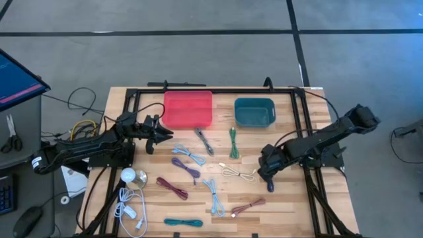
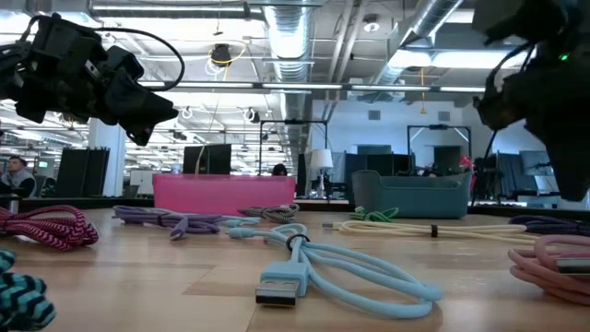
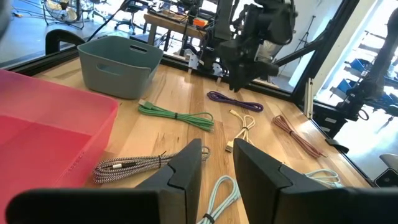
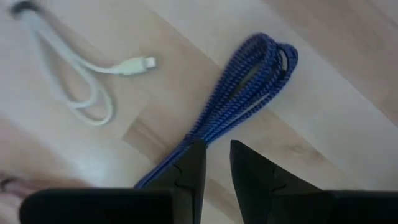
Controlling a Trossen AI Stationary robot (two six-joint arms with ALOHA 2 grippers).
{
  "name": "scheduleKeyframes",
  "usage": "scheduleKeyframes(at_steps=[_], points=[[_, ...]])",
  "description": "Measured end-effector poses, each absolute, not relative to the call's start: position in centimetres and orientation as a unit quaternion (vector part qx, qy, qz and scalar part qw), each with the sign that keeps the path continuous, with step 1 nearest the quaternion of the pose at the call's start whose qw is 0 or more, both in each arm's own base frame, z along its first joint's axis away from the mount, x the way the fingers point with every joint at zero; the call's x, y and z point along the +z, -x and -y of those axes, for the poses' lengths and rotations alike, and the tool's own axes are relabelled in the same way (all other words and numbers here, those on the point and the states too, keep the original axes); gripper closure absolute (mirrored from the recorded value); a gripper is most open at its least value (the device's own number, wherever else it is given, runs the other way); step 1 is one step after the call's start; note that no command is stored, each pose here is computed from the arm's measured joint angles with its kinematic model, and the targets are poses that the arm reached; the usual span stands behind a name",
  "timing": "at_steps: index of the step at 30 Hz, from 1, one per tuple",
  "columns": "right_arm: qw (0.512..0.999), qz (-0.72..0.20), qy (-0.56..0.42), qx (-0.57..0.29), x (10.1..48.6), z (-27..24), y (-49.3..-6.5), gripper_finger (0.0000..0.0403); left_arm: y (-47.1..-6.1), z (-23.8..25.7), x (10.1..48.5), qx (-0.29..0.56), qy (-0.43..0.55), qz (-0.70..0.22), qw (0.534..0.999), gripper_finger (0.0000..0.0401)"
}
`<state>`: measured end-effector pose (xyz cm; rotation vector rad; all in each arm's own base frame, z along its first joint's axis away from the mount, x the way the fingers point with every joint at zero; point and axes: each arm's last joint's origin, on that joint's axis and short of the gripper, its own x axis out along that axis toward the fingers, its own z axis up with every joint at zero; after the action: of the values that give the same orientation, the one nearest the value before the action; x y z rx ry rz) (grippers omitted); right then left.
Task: Pick & Place USB Port
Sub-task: Put the black and blue charger cable into the green bin
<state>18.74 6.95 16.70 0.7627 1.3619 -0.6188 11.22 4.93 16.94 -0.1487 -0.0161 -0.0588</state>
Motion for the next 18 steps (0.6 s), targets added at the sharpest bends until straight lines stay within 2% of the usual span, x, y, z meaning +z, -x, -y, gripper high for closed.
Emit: scheduleKeyframes(at_steps=[9,16,18], points=[[0.640,-0.630,-0.328,-0.293,14.8,-7.3,-19.4,0.0332,-11.2,-4.9,16.9,-0.029,0.074,0.008,0.997,0.0309],[0.640,-0.658,-0.346,-0.194,14.9,-8.0,-20.1,0.0288,-11.2,-4.9,16.9,-0.029,0.074,0.008,0.997,0.0309],[0.635,-0.658,-0.356,-0.193,14.9,-8.1,-20.1,0.0280,-11.2,-4.9,16.9,-0.029,0.074,0.008,0.997,0.0309]])
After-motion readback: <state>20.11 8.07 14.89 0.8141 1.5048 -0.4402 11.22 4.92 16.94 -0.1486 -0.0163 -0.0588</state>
